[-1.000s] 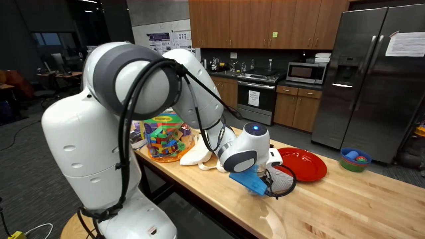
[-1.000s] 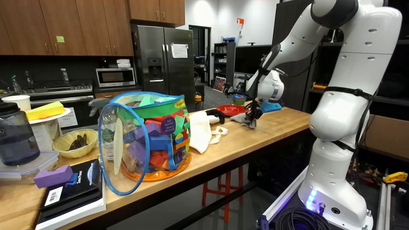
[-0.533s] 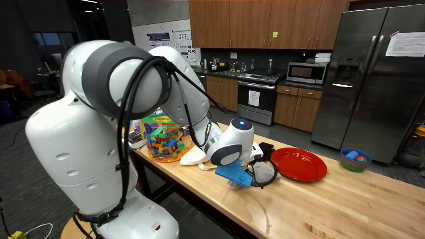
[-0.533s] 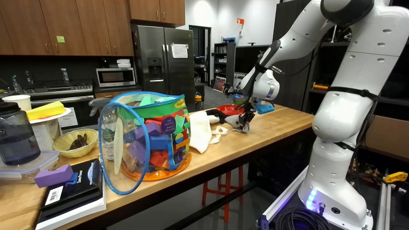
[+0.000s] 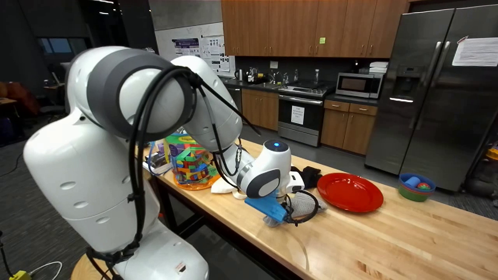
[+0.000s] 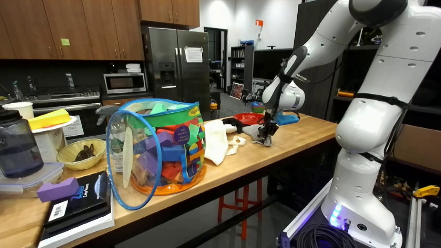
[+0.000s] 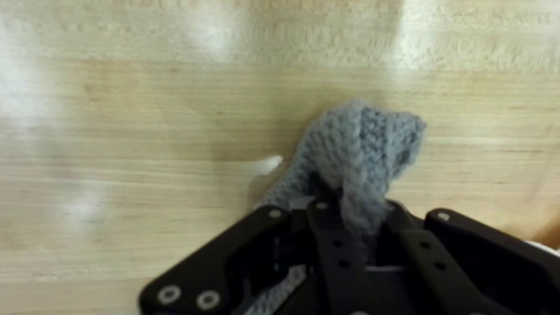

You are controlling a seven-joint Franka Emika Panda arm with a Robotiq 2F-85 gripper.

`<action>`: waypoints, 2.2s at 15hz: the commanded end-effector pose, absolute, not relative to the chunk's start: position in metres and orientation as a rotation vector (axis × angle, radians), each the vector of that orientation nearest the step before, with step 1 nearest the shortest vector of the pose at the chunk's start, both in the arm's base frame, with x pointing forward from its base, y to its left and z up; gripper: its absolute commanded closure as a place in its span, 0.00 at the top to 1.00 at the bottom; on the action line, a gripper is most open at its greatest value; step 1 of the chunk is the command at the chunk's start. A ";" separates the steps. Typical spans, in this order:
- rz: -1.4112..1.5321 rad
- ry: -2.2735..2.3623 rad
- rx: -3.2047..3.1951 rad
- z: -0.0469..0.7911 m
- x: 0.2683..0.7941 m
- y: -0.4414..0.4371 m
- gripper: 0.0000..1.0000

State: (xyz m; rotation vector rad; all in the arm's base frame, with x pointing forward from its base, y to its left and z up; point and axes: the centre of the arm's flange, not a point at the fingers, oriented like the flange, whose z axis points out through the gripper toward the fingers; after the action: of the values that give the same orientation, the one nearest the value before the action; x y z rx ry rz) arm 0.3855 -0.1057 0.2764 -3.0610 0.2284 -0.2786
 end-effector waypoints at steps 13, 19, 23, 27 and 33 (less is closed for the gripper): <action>-0.229 0.846 -3.096 0.272 0.346 -0.169 0.04; -0.243 0.940 -3.095 0.272 0.332 -0.211 0.04; -0.251 1.016 -3.092 0.271 0.317 -0.244 0.04; -0.265 1.098 -3.073 0.270 0.303 -0.276 0.04; -0.289 1.162 -3.052 0.266 0.290 -0.307 0.04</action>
State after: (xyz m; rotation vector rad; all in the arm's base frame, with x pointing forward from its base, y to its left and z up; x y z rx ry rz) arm 0.2915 -0.2914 0.2760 -3.0421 1.1683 -0.2938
